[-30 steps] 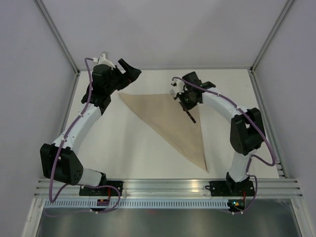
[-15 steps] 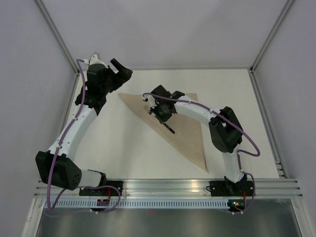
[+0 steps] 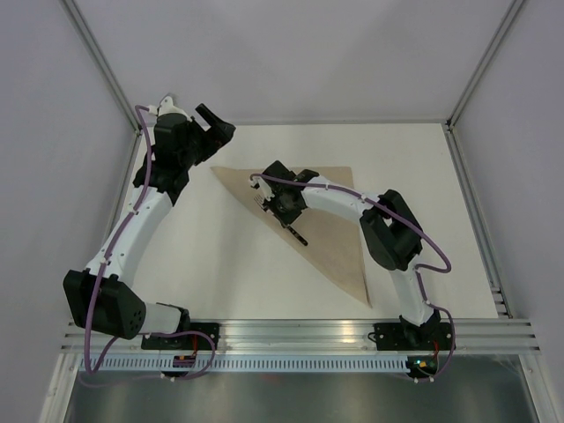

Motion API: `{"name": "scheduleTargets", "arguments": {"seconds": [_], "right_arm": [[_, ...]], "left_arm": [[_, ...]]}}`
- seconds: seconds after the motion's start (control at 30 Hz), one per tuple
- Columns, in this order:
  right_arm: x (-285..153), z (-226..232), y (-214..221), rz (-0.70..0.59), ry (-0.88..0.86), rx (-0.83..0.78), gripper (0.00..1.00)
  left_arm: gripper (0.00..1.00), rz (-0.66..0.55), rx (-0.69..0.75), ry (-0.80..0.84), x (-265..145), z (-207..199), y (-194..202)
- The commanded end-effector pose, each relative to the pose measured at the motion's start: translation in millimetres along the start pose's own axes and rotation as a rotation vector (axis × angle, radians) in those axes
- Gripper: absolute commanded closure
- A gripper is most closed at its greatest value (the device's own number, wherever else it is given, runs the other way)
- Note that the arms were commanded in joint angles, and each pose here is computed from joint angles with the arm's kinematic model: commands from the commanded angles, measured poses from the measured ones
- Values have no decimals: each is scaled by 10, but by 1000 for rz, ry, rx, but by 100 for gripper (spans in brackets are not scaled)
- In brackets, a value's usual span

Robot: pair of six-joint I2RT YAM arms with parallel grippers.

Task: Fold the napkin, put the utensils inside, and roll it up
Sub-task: Place the fork on the napkin.

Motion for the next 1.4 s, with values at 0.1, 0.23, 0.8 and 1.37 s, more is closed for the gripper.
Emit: {"name": "scheduleTargets", "arguments": {"seconds": [0.1, 0.23, 0.8, 1.37], "right_arm": [[46, 23, -25, 15, 43, 15, 100], [123, 85, 29, 31, 37, 2, 100], [247, 100, 83, 56, 43, -4, 100], [259, 118, 111, 65, 33, -4, 98]], "left_arm": [[5, -20, 30, 22, -23, -79, -129], [5, -17, 29, 28, -11, -73, -120], [5, -16, 24, 13, 38, 42, -104], [5, 11, 17, 16, 110, 99, -40]]}}
Point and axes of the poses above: each gripper's point midway between its finger pads, its own x axis out along the fingers, its own z axis along the line the jaws close on, y = z × x, the point moved 1 cm from there along -x, back along the fingers, and after that the axes turned 5 degrees about -x, right-handed, at the moved point
